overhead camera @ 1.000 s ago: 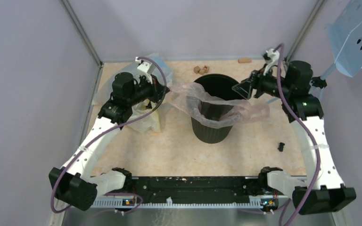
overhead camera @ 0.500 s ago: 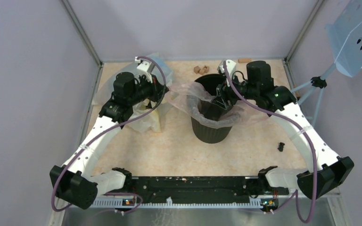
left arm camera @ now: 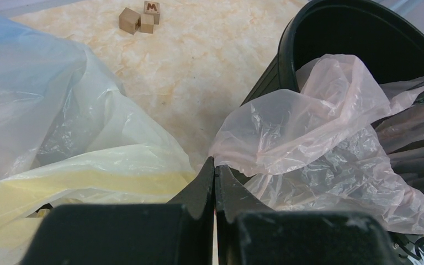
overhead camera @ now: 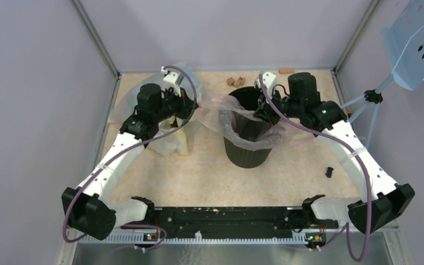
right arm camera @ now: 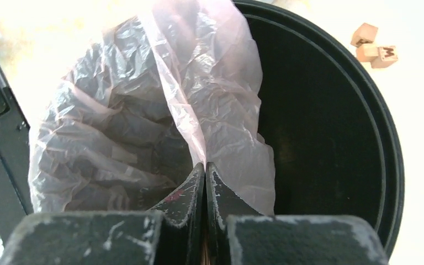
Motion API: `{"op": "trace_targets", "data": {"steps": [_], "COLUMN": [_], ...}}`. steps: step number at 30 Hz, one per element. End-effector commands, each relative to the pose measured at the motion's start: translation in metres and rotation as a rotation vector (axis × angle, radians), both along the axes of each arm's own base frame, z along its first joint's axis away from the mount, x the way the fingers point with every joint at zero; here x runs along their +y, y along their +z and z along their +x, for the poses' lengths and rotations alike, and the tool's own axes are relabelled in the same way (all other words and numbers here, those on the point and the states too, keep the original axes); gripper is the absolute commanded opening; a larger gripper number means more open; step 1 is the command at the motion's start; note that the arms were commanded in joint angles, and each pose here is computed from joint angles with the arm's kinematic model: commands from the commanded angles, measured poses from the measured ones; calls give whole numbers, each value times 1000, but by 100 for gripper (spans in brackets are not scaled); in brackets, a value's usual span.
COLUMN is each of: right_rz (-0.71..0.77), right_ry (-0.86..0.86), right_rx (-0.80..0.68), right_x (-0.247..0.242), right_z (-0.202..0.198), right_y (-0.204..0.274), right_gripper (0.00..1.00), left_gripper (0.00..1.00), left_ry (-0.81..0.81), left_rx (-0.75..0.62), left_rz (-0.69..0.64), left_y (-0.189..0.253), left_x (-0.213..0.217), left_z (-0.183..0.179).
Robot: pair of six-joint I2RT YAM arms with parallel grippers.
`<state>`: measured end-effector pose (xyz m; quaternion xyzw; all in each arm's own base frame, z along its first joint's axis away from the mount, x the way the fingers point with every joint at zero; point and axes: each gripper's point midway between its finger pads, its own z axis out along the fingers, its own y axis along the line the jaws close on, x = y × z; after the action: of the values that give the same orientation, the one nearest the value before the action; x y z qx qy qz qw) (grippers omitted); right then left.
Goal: Put the trash bags into the trash bin
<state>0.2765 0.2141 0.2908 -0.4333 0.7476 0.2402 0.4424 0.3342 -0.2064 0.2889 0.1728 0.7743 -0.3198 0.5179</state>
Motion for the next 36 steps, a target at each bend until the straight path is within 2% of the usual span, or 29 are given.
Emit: {"op": "trace_targets", "data": {"steps": [1, 5, 10, 21, 26, 36], "right_rz": [72, 137, 210, 216, 206, 129], "right_ry": [-128, -311, -395, -547, -580, -633], "right_rx": [-119, -167, -109, -24, 13, 233], "right_x": [-2, -19, -29, -44, -48, -65], "right_z": [24, 57, 86, 140, 153, 157], "right_y": [44, 68, 75, 65, 52, -1], "right_gripper": [0, 0, 0, 0, 0, 2], "left_gripper": [0, 0, 0, 0, 0, 0], "left_ry": [20, 27, 23, 22, -8, -102], "left_rx": [-45, -26, 15, 112, 172, 324], "left_rz": [-21, -16, -17, -27, -22, -14], "left_y": [13, 3, -12, -35, -53, -97], "left_x": [-1, -4, -11, -23, -30, -44], "left_z": [13, 22, 35, 56, 57, 40]}}
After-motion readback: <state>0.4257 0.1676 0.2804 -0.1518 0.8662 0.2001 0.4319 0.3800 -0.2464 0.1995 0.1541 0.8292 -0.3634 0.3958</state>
